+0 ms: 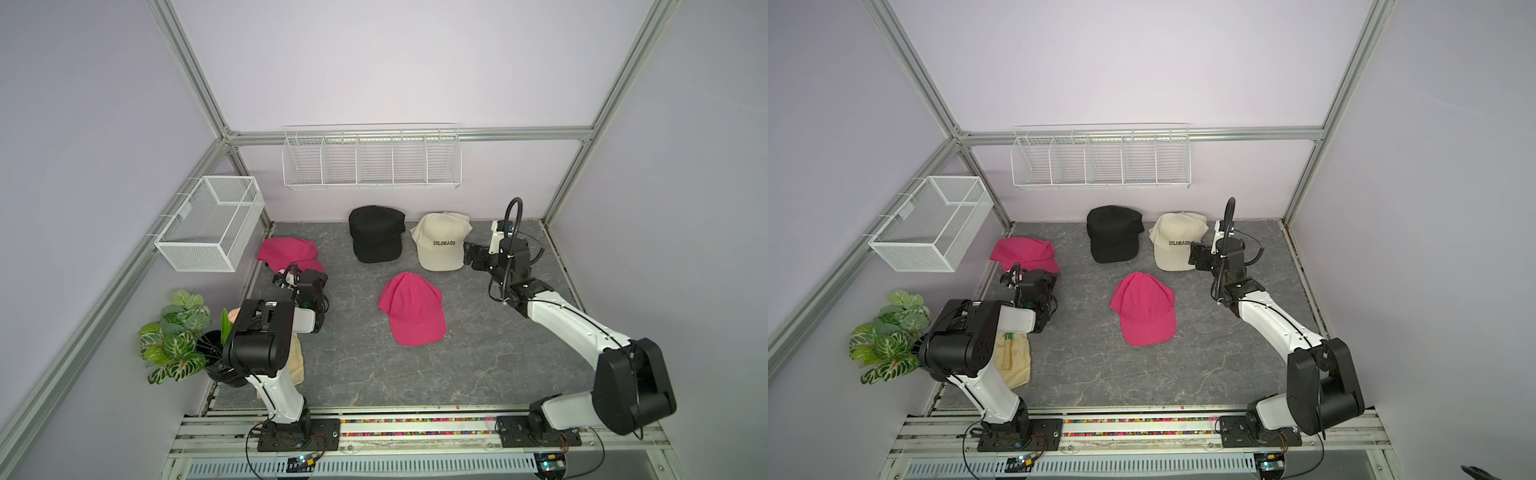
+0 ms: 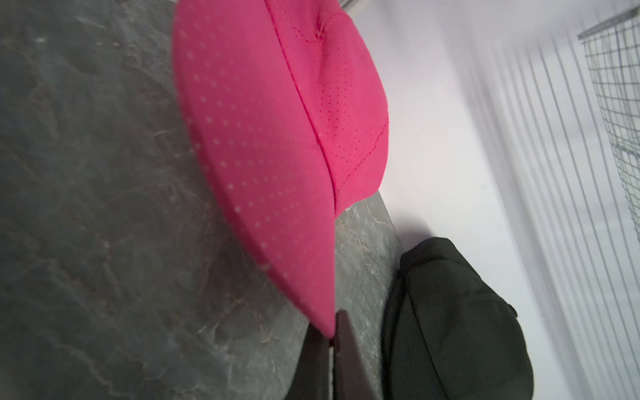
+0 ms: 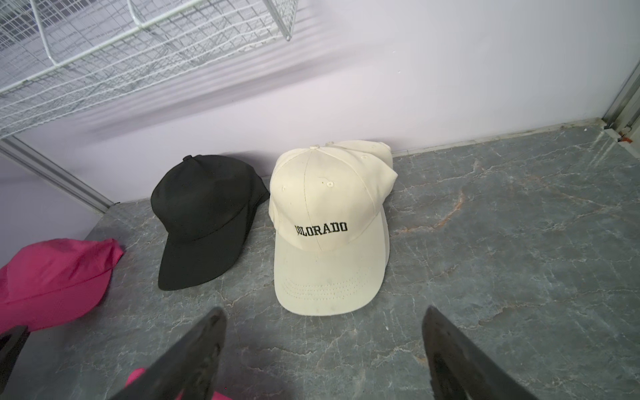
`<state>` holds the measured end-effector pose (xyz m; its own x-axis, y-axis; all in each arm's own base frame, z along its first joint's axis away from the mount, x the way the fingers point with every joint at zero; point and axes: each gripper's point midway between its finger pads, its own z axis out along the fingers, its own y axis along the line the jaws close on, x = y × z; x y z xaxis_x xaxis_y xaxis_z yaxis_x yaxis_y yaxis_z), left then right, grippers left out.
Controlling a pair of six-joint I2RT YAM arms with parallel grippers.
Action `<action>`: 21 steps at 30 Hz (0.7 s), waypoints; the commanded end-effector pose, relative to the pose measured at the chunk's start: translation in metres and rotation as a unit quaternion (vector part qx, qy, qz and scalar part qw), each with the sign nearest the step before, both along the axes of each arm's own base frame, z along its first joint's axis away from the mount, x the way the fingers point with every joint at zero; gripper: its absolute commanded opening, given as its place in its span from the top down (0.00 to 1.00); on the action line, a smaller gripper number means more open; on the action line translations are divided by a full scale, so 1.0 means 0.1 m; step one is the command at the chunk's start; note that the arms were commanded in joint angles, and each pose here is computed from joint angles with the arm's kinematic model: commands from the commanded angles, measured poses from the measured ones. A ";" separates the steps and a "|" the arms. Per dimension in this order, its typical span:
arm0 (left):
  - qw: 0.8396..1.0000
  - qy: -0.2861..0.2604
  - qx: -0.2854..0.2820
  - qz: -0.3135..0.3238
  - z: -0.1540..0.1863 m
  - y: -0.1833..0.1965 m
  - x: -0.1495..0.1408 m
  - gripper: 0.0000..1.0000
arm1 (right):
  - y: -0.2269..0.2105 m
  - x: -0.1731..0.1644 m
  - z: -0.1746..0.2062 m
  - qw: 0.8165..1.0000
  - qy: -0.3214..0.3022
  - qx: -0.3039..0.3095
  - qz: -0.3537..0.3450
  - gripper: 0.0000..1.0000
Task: Stack the baseball caps by color
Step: Pick up the baseball cap from the center of the board.
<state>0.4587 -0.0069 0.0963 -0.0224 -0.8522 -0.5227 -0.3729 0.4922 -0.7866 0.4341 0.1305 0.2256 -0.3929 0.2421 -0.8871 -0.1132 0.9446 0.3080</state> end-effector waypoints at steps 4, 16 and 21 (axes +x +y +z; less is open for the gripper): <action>0.996 0.012 0.005 -0.089 0.17 -0.27 0.02 1.00 | 0.01 -0.05 0.19 0.999 -0.039 0.006 0.016 0.11; 0.981 0.009 0.029 -0.189 0.73 -0.52 -0.39 1.00 | -0.04 -0.03 0.08 0.999 -0.019 0.035 -0.004 0.11; 0.968 -0.006 0.059 -0.245 0.99 -0.65 -0.61 1.00 | 0.00 -0.04 0.05 0.999 -0.013 0.048 0.006 0.11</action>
<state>0.4117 -0.0614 0.1953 -0.3207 -0.7459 -0.5838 -0.1154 0.6425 -0.7575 0.4295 0.1271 0.2279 -0.3692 0.2976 -0.8804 -0.1165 0.9251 0.3615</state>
